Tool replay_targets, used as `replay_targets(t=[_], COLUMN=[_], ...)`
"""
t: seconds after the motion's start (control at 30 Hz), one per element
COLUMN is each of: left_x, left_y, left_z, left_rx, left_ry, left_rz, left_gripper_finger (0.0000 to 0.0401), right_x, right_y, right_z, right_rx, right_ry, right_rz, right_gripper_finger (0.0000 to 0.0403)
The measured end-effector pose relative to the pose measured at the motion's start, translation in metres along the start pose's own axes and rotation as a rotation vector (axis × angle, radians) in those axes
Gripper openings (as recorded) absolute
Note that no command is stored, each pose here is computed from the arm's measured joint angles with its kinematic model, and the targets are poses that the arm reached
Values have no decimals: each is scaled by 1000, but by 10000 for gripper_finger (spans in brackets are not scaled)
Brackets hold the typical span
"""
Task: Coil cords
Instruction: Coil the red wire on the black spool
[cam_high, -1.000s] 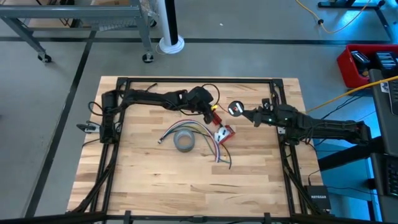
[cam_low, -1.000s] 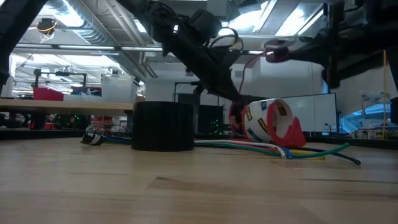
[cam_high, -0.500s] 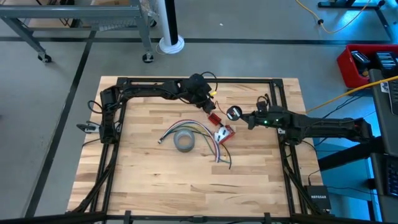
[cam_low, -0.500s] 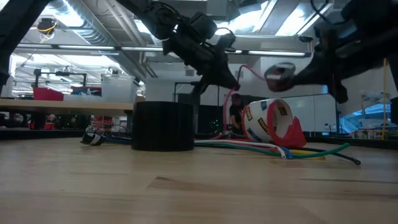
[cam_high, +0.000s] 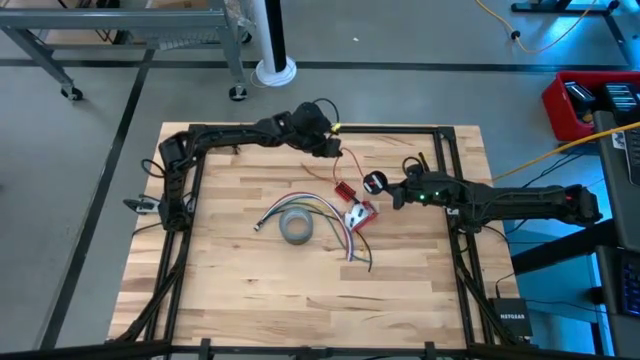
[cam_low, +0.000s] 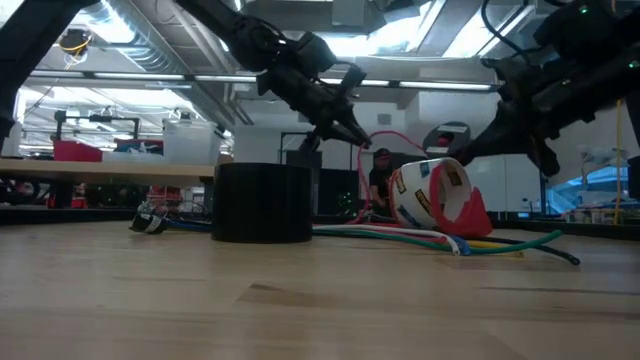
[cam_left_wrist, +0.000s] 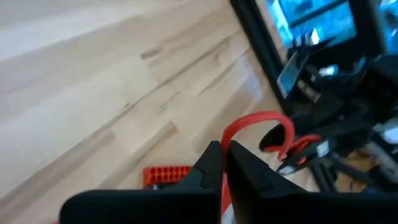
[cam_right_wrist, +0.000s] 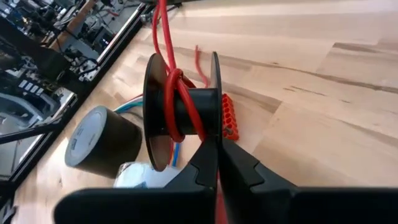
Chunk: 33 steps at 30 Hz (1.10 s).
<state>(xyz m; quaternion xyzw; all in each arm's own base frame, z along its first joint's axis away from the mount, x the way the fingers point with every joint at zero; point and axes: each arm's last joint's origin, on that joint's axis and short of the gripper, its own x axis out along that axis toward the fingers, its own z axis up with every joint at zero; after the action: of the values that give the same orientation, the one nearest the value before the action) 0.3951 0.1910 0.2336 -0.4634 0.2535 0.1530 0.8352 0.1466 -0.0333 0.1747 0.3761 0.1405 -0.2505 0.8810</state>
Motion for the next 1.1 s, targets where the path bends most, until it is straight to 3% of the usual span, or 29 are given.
replay_targets(t=[0.1, 0.33, 0.63, 0.8, 1.1], left_x=[-2, 8, 22, 20, 20], left_y=[2, -2, -10, -18, -27], left_z=[5, 5, -4, 4, 3], left_rx=[-26, -66, -72, -53, -9], left_ry=[-27, -64, -10, -60, -42], left_rz=[-13, -65, -161, -251, -278], left_gripper_finger=[0, 0, 0, 0, 0], right_x=[0, 5, 32, 48, 59], right_y=[0, 13, 29, 32, 43], right_z=[1, 17, 30, 32, 41], right_rx=[-5, -134, -271, -328, -334], right_ry=[-4, 2, 46, 62, 56], right_rz=[-21, -198, -385, -481, -503], right_gripper_finger=[6, 4, 3, 3, 3])
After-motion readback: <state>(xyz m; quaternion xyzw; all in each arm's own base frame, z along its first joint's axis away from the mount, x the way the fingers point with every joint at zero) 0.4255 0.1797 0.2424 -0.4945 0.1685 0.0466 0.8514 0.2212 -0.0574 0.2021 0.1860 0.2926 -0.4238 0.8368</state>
